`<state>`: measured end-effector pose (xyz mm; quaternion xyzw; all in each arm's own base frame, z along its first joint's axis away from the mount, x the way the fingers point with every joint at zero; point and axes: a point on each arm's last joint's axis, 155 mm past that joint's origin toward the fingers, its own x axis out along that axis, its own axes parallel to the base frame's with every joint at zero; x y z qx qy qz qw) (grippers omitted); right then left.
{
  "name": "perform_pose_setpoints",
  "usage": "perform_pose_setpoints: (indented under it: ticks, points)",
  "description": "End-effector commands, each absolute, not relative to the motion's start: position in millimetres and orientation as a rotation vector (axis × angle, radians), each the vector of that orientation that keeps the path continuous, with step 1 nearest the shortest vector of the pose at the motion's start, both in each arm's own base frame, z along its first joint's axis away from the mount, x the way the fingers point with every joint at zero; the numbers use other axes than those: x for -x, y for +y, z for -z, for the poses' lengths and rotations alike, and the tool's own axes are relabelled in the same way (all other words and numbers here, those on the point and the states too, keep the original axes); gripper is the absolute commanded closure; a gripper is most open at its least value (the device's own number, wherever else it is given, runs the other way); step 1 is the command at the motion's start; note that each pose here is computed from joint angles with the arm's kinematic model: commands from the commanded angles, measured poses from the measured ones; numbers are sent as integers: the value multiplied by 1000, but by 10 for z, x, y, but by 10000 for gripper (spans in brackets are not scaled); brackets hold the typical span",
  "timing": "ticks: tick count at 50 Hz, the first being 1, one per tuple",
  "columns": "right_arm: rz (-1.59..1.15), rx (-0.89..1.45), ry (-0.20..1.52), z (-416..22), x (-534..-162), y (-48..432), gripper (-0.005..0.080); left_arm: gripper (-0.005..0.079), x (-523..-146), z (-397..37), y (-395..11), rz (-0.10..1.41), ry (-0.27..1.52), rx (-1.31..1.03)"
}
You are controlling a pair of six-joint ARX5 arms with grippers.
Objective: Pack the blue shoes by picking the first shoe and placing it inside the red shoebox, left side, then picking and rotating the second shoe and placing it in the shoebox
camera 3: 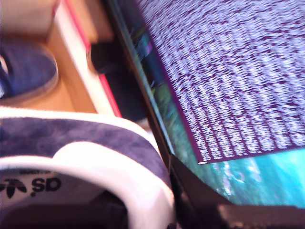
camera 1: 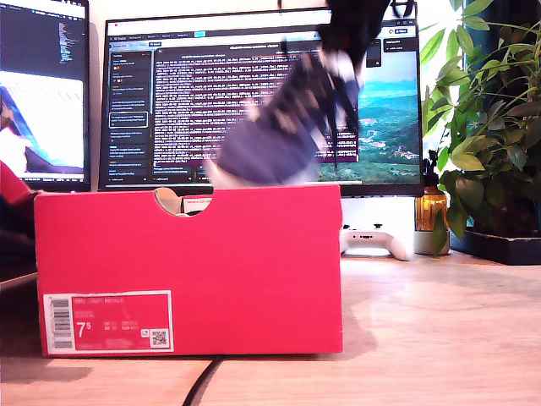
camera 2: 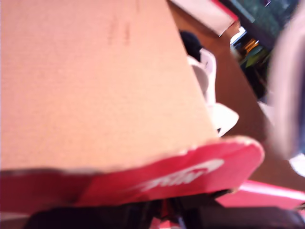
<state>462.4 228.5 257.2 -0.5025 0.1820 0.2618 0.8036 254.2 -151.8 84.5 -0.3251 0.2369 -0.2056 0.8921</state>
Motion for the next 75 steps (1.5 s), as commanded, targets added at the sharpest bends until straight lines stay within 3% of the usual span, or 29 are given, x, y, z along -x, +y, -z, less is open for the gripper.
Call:
perform_pose_setpoints:
  ticks: [1,22,46,49,58,75]
  points:
    - [-581,1101,323,-2685,-4607,2466,764,762,-2525,-849,-1522,437,479,680]
    - [-714,1206,372,-2047,-4557,2915,764,762,-2524,-847,-1522,437,480,680]
    - [-808,1305,485,-1399,-4554,2929,759,762,-2523,-845,-1523,437,481,680]
    - [-814,1305,495,-1354,-4547,2937,696,762,-2522,-843,-1523,437,482,680]
    - [-799,1269,475,-1367,-4574,3027,340,762,-2492,-790,-1539,442,509,676]
    - [-759,1254,429,-1474,-4622,3118,318,762,-2491,-785,-1537,441,510,672]
